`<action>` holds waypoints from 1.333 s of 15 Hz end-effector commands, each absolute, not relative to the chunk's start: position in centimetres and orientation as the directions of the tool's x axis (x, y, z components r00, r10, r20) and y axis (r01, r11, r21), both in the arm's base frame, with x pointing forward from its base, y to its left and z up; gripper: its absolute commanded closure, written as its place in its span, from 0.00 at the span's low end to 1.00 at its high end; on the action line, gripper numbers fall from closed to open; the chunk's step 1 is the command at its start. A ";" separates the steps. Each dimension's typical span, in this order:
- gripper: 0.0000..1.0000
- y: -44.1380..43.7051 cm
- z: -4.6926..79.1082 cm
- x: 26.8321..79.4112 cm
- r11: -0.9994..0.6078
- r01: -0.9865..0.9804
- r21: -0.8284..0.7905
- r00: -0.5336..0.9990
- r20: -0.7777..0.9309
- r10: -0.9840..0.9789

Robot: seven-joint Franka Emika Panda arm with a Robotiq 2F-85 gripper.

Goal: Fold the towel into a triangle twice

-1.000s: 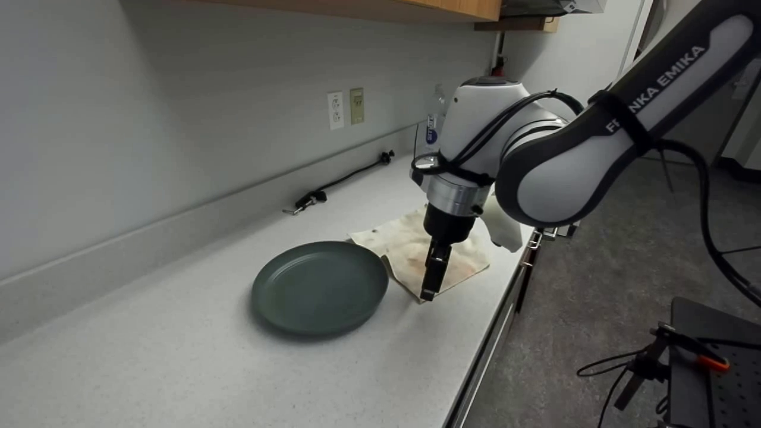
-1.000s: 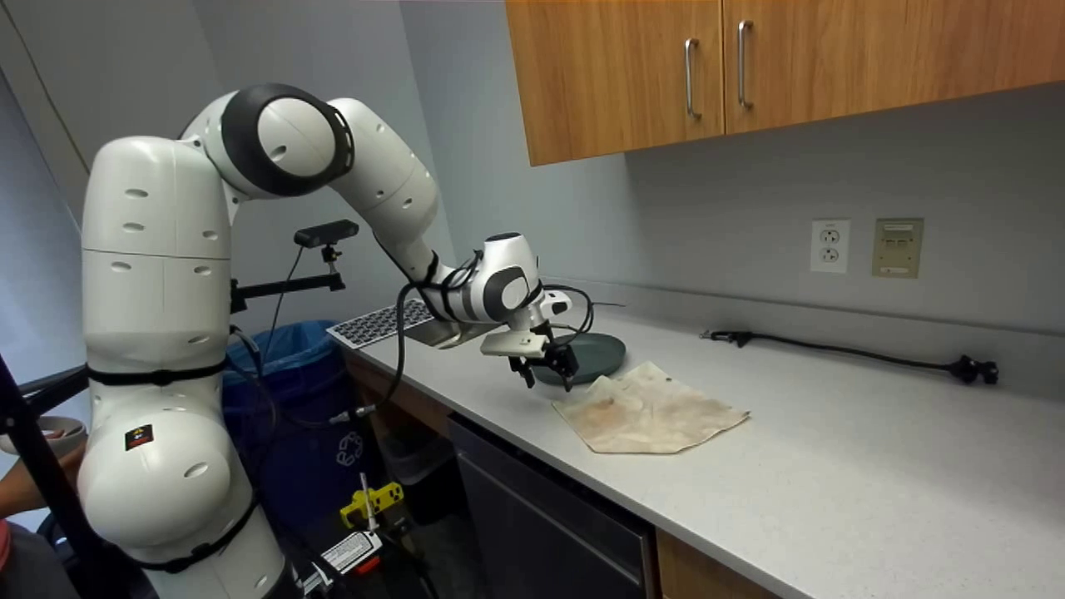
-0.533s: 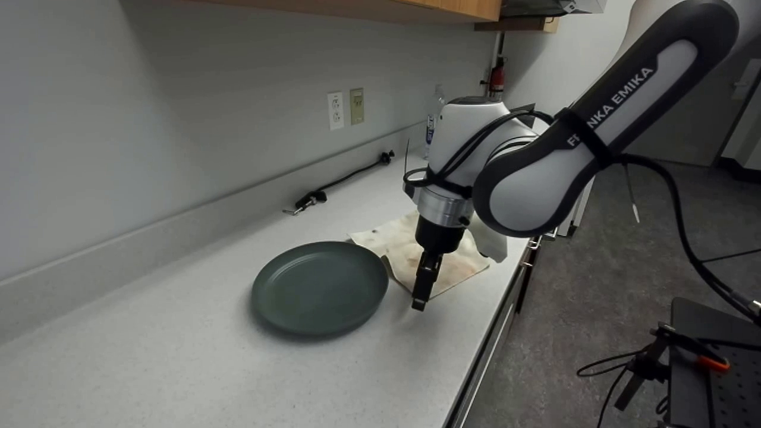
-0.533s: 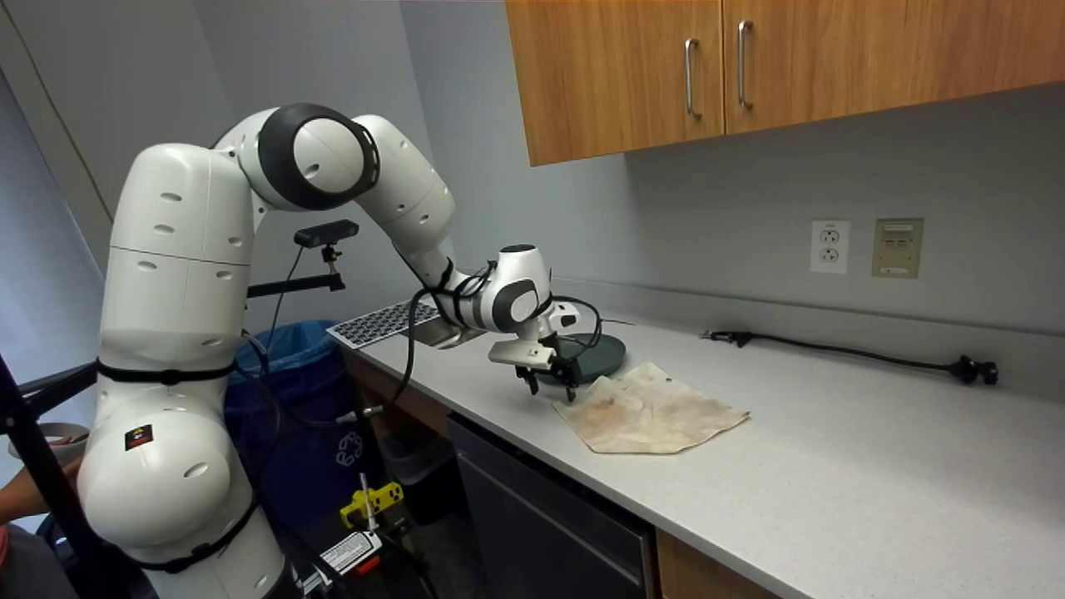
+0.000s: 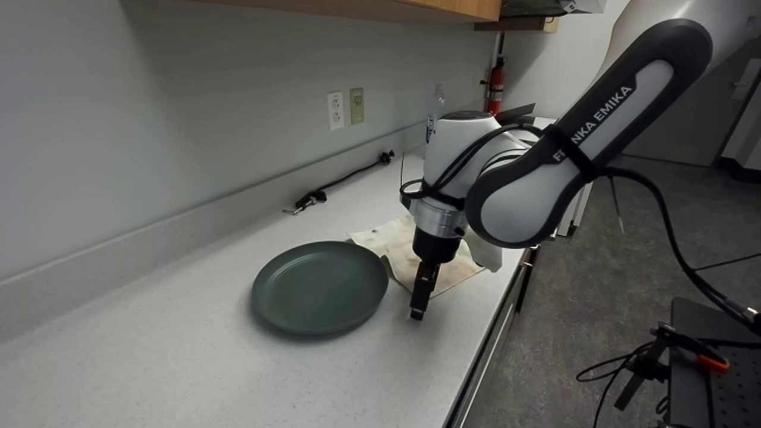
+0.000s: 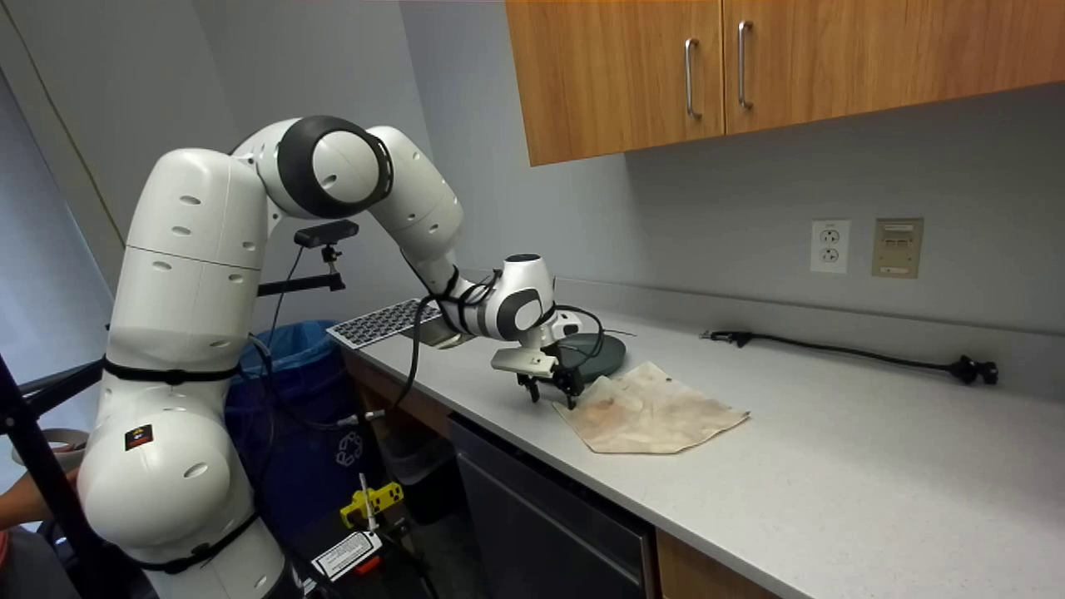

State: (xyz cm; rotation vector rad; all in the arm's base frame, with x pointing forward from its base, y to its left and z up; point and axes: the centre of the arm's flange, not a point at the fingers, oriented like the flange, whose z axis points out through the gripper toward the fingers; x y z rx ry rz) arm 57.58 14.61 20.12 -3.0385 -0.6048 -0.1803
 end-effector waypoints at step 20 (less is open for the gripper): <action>0.97 14.7 23.9 55.0 -0.921 0.378 -0.092 0.926 0.011 0.378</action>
